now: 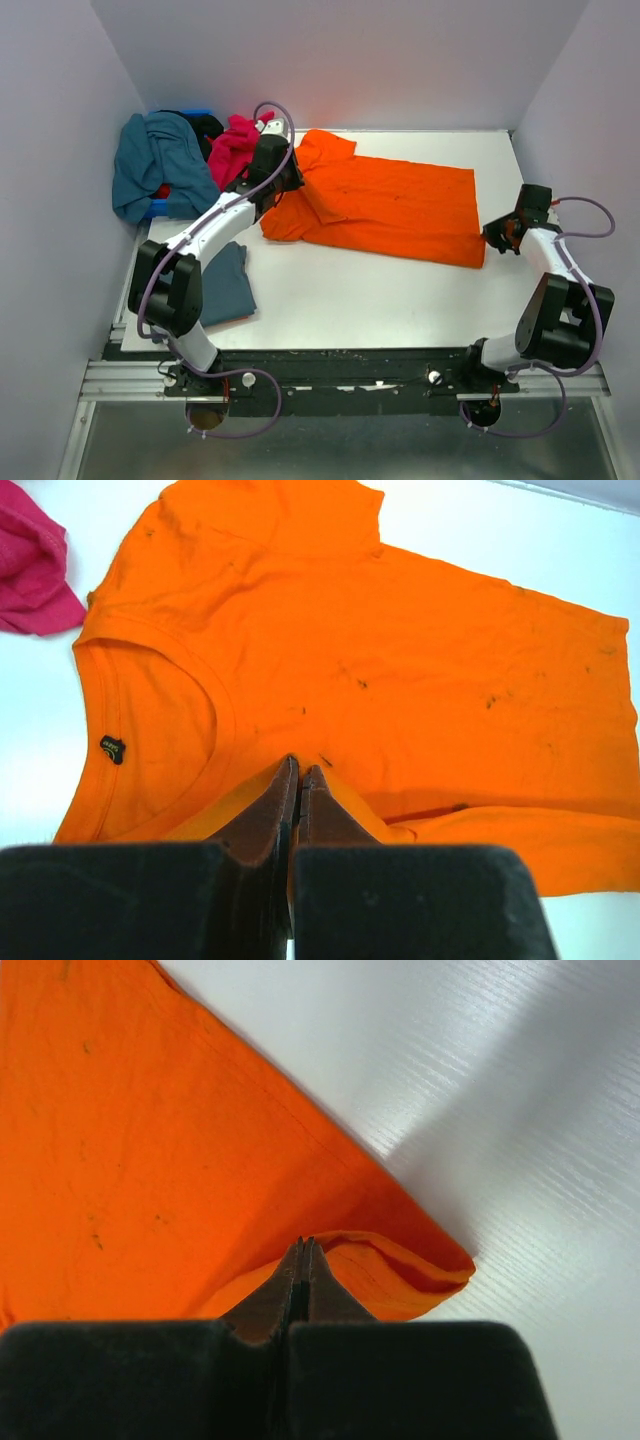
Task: Fold and stack the t-shirts
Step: Fold the flattened tshirt in 1/3 of the way
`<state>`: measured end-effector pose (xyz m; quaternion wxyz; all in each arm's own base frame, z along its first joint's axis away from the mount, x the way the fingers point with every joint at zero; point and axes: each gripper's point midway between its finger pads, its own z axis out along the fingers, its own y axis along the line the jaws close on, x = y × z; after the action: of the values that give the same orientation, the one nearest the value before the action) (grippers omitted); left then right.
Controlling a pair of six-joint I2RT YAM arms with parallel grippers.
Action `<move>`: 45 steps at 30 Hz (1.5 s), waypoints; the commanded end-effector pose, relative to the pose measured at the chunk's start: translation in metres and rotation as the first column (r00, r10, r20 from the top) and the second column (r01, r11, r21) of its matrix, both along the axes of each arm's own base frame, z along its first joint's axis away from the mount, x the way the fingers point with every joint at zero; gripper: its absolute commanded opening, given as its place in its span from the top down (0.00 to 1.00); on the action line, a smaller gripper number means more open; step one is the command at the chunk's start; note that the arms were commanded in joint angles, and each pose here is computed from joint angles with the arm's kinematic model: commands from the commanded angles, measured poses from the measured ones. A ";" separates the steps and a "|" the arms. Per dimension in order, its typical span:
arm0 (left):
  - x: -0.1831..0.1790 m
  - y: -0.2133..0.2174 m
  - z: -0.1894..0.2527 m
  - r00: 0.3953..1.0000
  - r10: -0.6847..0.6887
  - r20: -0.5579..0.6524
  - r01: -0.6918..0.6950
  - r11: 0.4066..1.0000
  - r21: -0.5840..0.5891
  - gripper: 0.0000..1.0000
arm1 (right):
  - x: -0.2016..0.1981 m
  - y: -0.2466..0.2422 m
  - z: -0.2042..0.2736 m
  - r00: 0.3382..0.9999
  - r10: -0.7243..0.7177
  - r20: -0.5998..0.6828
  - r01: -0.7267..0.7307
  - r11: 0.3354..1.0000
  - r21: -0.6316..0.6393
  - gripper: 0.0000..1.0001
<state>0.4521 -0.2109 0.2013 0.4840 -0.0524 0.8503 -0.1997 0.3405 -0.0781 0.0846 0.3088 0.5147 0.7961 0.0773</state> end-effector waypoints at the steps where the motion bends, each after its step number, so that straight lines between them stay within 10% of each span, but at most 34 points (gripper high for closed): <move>1: 0.010 0.002 0.003 1.000 -0.017 -0.005 0.017 1.000 0.014 1.00 | 0.019 -0.006 0.010 0.999 0.019 0.051 -0.018 1.000 -0.025 0.99; 45: 0.086 -0.018 -0.050 0.988 -0.072 -0.136 0.072 0.997 0.000 1.00 | 0.062 -0.010 -0.022 0.997 0.073 -0.010 -0.073 0.997 0.030 0.99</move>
<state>0.5287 -0.2191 0.1523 0.4198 -0.0484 0.8860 -0.1912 0.3988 -0.0804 0.0608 0.2883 0.4862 0.8173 0.1120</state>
